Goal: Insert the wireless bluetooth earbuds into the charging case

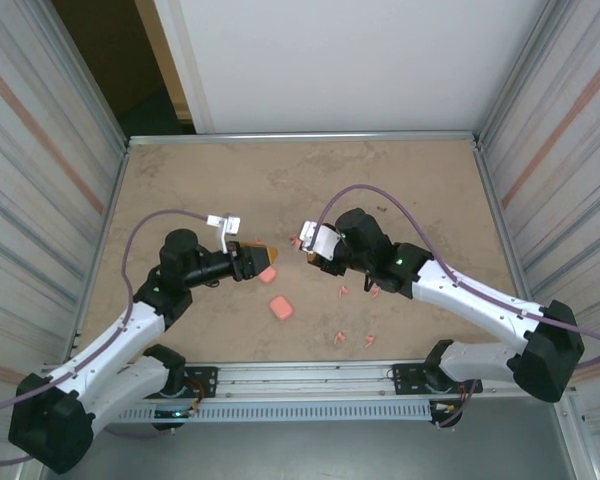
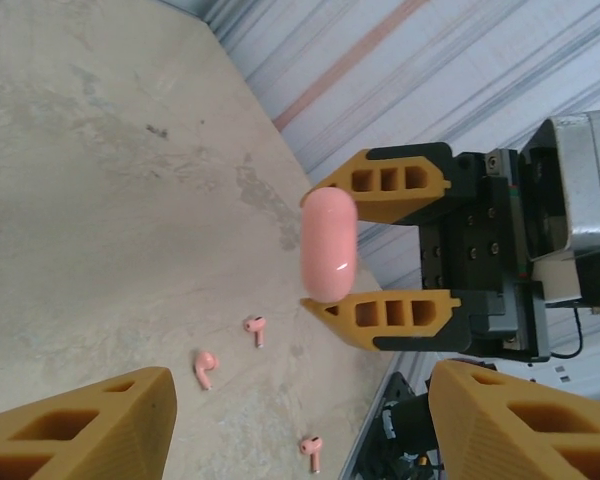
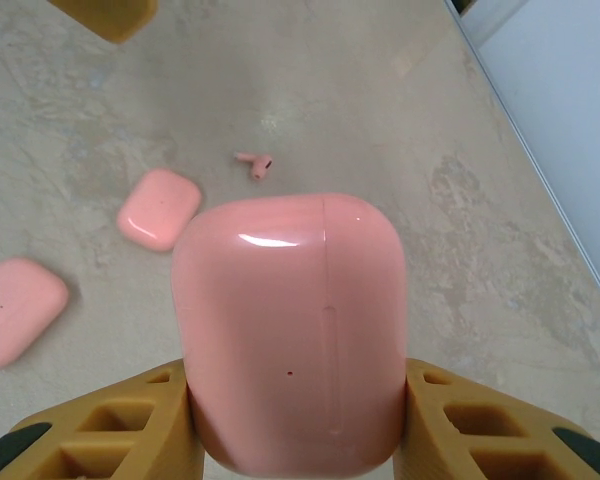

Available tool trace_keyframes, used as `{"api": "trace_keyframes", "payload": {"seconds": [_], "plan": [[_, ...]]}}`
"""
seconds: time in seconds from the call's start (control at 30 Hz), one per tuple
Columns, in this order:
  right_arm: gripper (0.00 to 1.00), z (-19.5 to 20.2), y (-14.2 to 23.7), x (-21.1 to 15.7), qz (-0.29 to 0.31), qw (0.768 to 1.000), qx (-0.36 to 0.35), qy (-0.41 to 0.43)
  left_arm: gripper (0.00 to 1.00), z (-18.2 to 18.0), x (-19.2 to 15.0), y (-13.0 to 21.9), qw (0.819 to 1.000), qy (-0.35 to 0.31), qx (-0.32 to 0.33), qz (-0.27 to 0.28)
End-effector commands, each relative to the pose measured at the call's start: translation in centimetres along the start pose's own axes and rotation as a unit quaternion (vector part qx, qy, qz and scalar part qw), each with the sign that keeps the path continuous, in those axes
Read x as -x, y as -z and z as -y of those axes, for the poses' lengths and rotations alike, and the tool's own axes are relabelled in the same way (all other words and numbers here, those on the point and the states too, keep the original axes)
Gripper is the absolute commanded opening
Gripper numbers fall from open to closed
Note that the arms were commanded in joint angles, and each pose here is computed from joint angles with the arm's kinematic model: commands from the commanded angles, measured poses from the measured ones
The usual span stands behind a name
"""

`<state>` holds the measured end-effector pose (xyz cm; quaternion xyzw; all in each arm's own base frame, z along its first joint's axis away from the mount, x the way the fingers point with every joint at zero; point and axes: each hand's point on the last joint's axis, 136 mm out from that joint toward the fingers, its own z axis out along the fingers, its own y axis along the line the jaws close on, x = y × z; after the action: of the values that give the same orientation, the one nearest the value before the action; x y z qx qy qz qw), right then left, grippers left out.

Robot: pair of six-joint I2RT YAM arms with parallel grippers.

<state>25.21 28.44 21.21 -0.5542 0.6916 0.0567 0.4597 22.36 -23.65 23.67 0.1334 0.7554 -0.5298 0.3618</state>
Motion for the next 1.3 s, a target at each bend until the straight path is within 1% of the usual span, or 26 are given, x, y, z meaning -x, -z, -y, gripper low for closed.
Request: {"api": "trace_keyframes", "payload": {"seconds": [0.0, 0.47, 0.63, 0.73, 0.9, 1.07, 1.27], "plan": [[0.38, 0.2, 0.7, 0.6, 0.01, 1.0, -0.018, 0.015, 0.69, 2.3, 1.3, -0.6, 0.999, -0.034, -0.029, 0.007], [0.38, -1.0, 1.1, 1.4, 0.026, 1.0, 0.006, 0.013, 0.69, 3.3, 0.2, -4.2, 0.997, -0.061, -0.033, -0.029], [0.38, -1.2, 1.1, 1.5, 0.028, 1.0, 0.009, 0.012, 0.65, 3.2, 0.1, -4.8, 0.997, -0.061, -0.034, -0.036], [0.38, -1.3, 1.1, 1.7, 0.031, 0.999, 0.012, 0.011, 0.6, 3.2, 0.2, -5.1, 0.997, -0.061, -0.037, -0.036], [0.38, -1.5, 1.0, 1.7, 0.031, 0.999, 0.014, 0.01, 0.5, 3.1, 0.2, -5.4, 0.997, -0.06, -0.037, -0.036], [0.38, -1.5, 1.0, 1.7, 0.032, 0.999, 0.015, 0.009, 0.44, 3.3, -0.2, -5.7, 0.996, -0.06, -0.042, -0.043], [0.38, -1.5, 1.0, 1.8, 0.033, 0.999, 0.016, 0.006, 0.3, 3.1, -0.3, -5.9, 0.996, -0.061, -0.04, -0.048]]}}
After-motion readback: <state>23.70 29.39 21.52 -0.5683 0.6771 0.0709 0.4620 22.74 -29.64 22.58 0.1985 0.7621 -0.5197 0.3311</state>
